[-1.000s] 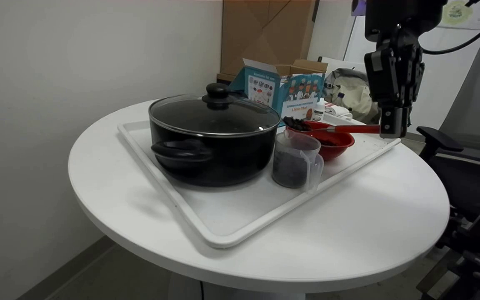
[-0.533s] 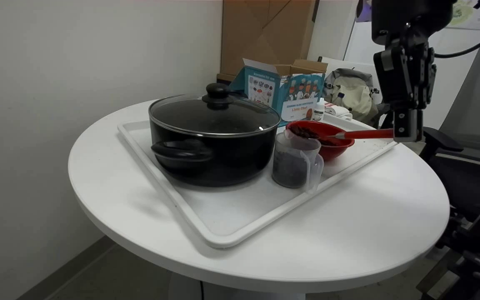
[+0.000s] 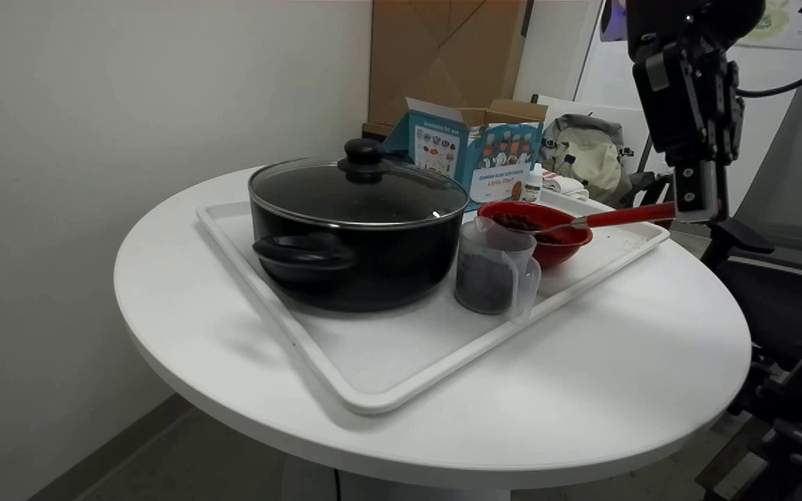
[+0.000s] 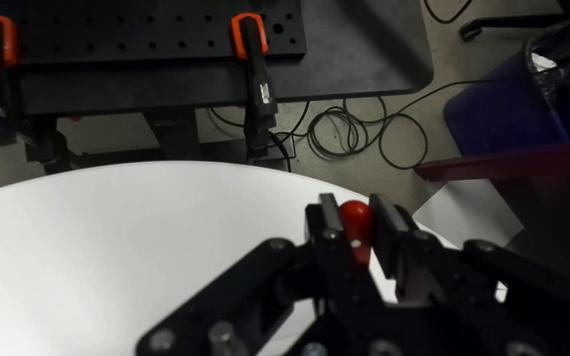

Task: Use the spoon to put some of the contents in the red bowl into the clear jug

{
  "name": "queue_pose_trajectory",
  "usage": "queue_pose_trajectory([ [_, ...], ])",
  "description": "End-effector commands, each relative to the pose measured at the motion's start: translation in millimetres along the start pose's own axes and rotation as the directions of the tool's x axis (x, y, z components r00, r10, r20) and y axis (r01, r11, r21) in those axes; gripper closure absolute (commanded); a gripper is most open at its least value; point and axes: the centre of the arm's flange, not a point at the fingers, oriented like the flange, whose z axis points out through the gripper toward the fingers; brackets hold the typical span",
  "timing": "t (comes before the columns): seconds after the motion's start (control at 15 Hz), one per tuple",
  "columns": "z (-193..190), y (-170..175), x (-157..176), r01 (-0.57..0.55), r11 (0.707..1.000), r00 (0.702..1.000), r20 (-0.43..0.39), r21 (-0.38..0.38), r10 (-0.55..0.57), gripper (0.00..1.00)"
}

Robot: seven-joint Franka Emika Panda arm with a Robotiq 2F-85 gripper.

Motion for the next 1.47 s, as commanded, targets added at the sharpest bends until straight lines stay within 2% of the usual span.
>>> queue_pose_trajectory([
  [0.0,-12.5,9.5,12.6,-0.016,0.998,0.999,0.046,0.067,0.013,0.90],
  [0.53,-20.5,25.0,36.7,-0.074,0.992,0.992,0.107,0.101,0.063,0.90],
  [1.4,-18.6,4.6,49.5,-0.051,0.996,0.988,0.146,0.070,0.041,0.90],
])
